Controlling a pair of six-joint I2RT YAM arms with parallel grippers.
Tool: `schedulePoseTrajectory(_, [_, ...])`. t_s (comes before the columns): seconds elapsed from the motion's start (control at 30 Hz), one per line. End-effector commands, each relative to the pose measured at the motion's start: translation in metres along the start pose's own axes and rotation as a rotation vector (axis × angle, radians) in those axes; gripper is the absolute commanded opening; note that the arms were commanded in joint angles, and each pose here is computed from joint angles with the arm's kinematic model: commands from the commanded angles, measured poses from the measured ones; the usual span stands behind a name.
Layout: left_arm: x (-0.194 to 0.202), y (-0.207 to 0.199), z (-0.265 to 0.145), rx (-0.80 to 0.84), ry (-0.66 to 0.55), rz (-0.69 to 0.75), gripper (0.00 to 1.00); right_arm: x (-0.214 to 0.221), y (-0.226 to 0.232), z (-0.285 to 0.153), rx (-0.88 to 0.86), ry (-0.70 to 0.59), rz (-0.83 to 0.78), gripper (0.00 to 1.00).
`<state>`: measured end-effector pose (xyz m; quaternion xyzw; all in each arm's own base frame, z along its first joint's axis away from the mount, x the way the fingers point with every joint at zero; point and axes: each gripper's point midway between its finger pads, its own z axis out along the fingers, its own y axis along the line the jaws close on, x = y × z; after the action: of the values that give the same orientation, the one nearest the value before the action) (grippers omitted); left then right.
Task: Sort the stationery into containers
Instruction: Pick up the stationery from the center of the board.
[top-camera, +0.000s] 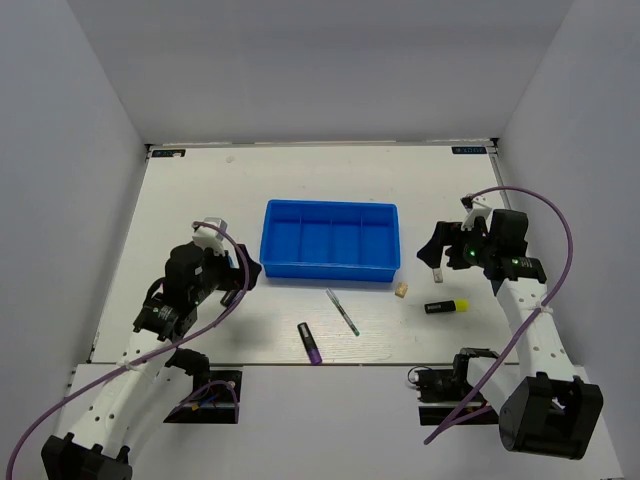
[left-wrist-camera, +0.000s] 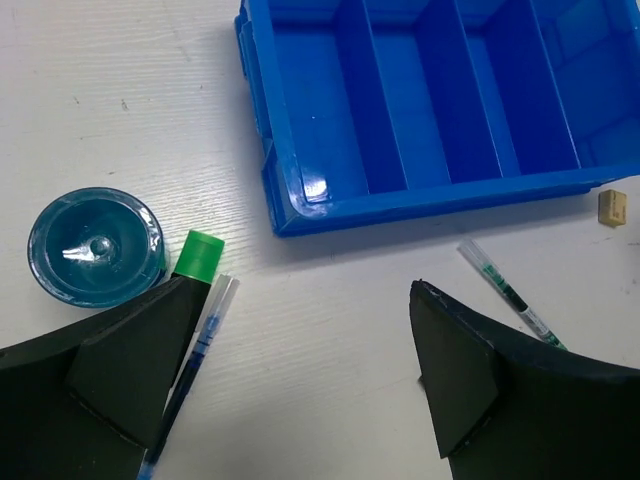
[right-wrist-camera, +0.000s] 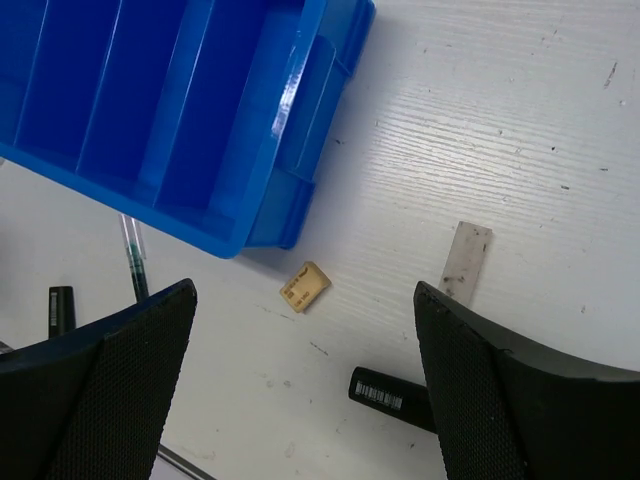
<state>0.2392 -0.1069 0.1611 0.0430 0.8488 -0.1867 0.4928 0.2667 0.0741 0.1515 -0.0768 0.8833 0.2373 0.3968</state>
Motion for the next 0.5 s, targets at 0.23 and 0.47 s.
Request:
schedulePoseTrajectory(0.23, [-0.003,0.007,0.002,-0.052,0.040,-0.007,0.94,0.010,0.010,-0.006,-0.113,0.042,-0.277,0.90])
schedulePoseTrajectory(0.47, [0.006,0.023,0.006,-0.148,0.090,-0.020,0.17,0.001,-0.014,-0.012,0.047,0.059,-0.260,0.90])
